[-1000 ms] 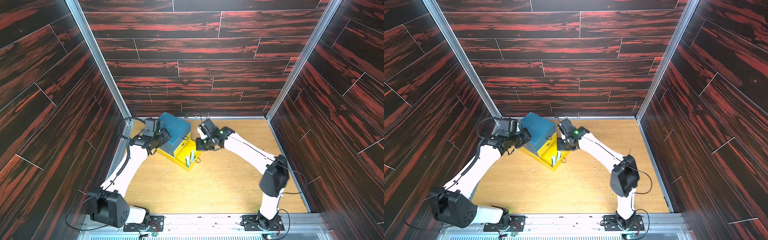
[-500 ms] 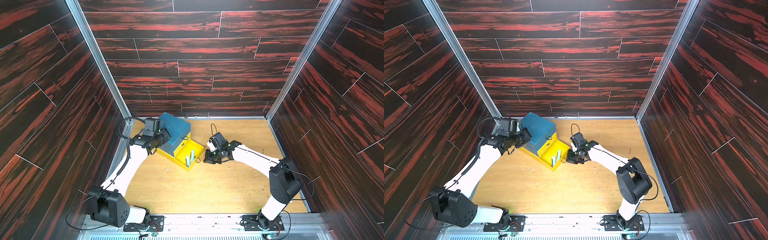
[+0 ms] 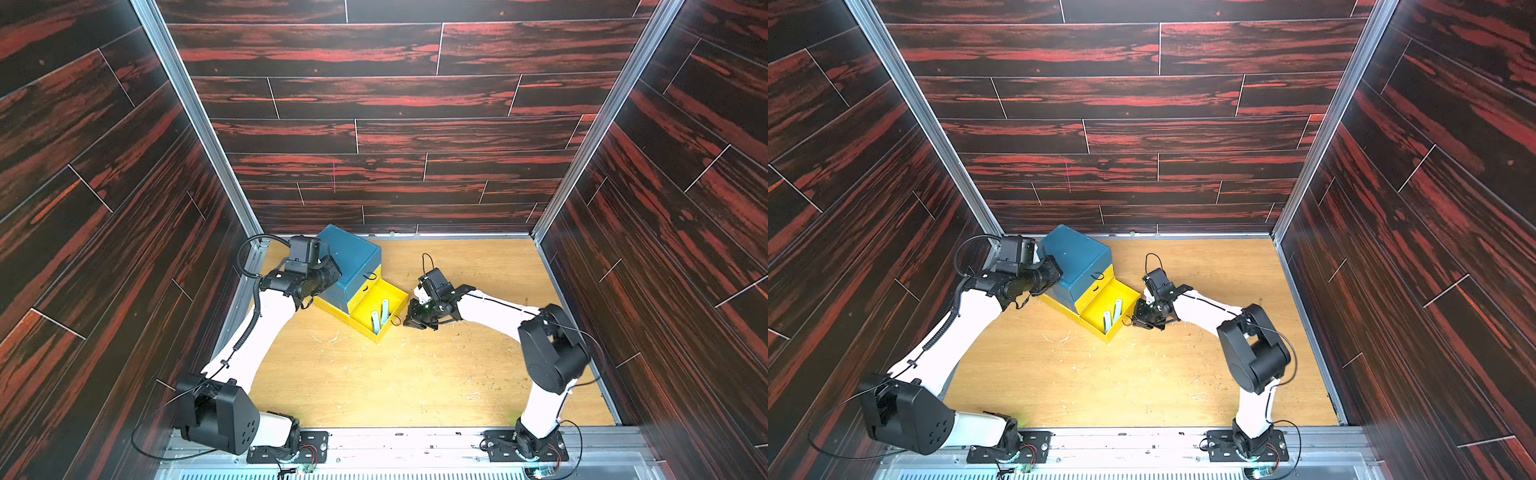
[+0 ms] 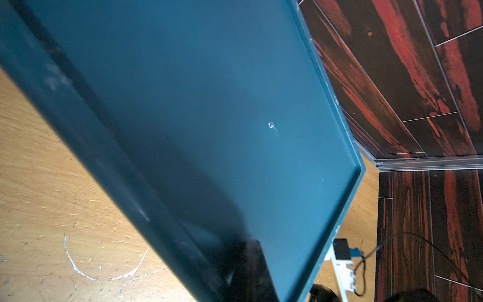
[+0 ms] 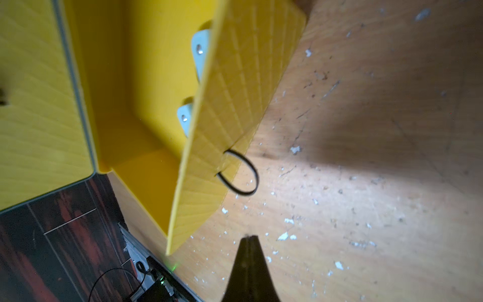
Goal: Place the fruit knives into the drawer by color
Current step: Close the drawer in the storage box.
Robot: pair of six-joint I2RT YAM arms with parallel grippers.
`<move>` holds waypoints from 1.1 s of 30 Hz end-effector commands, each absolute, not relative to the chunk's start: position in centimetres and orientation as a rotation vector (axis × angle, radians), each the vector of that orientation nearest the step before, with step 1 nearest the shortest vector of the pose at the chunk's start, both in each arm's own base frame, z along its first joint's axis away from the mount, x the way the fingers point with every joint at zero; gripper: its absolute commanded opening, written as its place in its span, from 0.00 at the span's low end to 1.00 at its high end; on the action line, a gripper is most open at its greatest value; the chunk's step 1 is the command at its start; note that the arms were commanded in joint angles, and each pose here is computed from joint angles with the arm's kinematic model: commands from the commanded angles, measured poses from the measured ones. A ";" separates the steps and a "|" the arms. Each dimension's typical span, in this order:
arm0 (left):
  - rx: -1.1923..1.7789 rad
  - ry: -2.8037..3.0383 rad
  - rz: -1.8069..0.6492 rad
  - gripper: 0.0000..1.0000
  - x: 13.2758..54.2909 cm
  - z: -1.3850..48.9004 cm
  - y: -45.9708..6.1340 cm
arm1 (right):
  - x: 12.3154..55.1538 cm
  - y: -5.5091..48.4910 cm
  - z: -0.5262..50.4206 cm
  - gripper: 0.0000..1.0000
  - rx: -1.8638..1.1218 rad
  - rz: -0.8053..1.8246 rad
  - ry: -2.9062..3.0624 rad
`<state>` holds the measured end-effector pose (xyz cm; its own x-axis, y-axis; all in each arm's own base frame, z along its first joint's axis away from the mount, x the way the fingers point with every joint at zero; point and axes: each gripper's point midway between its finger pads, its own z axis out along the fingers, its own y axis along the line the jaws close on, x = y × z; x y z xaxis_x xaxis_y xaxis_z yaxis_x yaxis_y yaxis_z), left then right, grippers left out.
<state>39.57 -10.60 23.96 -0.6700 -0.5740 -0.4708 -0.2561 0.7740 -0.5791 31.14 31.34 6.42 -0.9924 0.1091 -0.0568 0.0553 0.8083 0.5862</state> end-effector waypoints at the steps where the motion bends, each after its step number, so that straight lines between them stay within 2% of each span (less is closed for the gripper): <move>1: -0.648 2.384 -0.587 0.00 38.3 21.8 -10.1 | 32.1 31.9 5.9 0.00 0.133 0.959 2.899; 17: -0.659 2.410 -0.581 0.00 38.0 20.6 -10.1 | 34.1 34.1 4.8 0.00 0.112 0.993 2.924; 33: -0.654 2.395 -0.605 0.00 38.3 20.2 -10.4 | 35.5 37.3 6.2 0.00 0.055 1.202 2.855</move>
<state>40.30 -11.02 23.85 -0.6540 -0.5816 -0.4838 -0.2267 0.7608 -0.6081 34.67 36.16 5.35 -0.9981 0.0595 -0.0127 0.0351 0.7337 0.6785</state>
